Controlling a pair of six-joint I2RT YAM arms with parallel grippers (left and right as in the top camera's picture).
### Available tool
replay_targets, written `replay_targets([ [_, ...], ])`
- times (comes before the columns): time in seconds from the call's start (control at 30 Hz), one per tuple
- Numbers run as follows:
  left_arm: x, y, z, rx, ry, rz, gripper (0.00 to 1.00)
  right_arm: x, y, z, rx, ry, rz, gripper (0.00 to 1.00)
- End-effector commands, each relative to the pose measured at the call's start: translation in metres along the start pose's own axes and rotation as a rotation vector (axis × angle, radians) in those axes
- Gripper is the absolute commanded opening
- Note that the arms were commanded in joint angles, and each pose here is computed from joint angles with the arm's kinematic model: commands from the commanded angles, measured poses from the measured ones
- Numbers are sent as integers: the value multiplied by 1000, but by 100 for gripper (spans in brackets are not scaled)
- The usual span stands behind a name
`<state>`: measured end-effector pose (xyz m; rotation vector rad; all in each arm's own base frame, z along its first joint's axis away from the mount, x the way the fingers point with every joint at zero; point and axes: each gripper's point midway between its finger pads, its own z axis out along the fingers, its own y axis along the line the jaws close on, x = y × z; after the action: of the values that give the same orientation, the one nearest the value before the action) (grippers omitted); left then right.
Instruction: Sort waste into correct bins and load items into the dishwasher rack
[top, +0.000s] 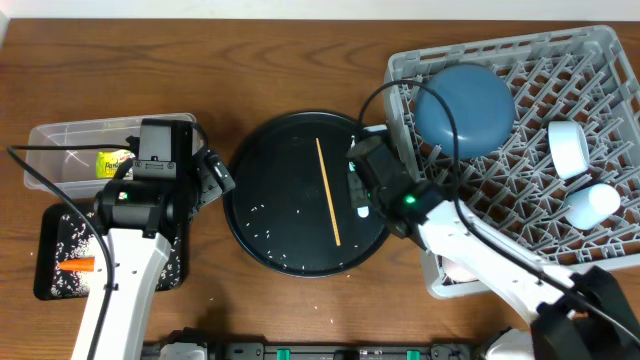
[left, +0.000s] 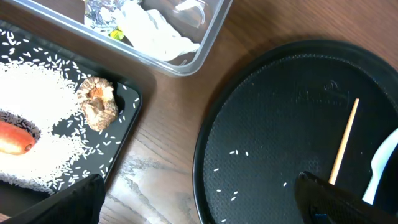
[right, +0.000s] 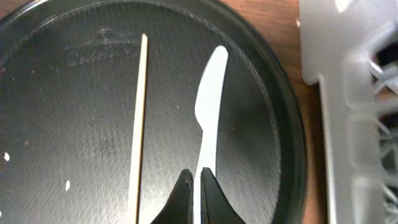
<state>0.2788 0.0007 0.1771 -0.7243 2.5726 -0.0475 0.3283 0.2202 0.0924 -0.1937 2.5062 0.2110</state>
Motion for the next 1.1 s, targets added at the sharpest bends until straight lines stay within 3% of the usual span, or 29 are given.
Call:
replay_targets([
  [0.0,-6,2,-5,-7,-21,-4,98,17,-7,3,20,72,78,1],
  [0.13,-6,2,-5,-7,-21,-4,98,41,-14,12,66,161,93,24],
  [0.23,-6,2,-5,-7,-22,-4,98,53,-13,23,77,198,77,34],
  [0.3,-6,2,-5,-7,-21,-4,98,59,-11,31,82,214,70,36],
  [0.7,-6,2,-5,-7,-21,-4,98,107,-12,72,122,346,33,27],
  [0.83,-6,2,-5,-7,-21,-4,98,110,-13,72,127,358,28,1],
  [1.07,-6,2,-5,-7,-21,-4,98,103,-12,69,122,338,33,1],
])
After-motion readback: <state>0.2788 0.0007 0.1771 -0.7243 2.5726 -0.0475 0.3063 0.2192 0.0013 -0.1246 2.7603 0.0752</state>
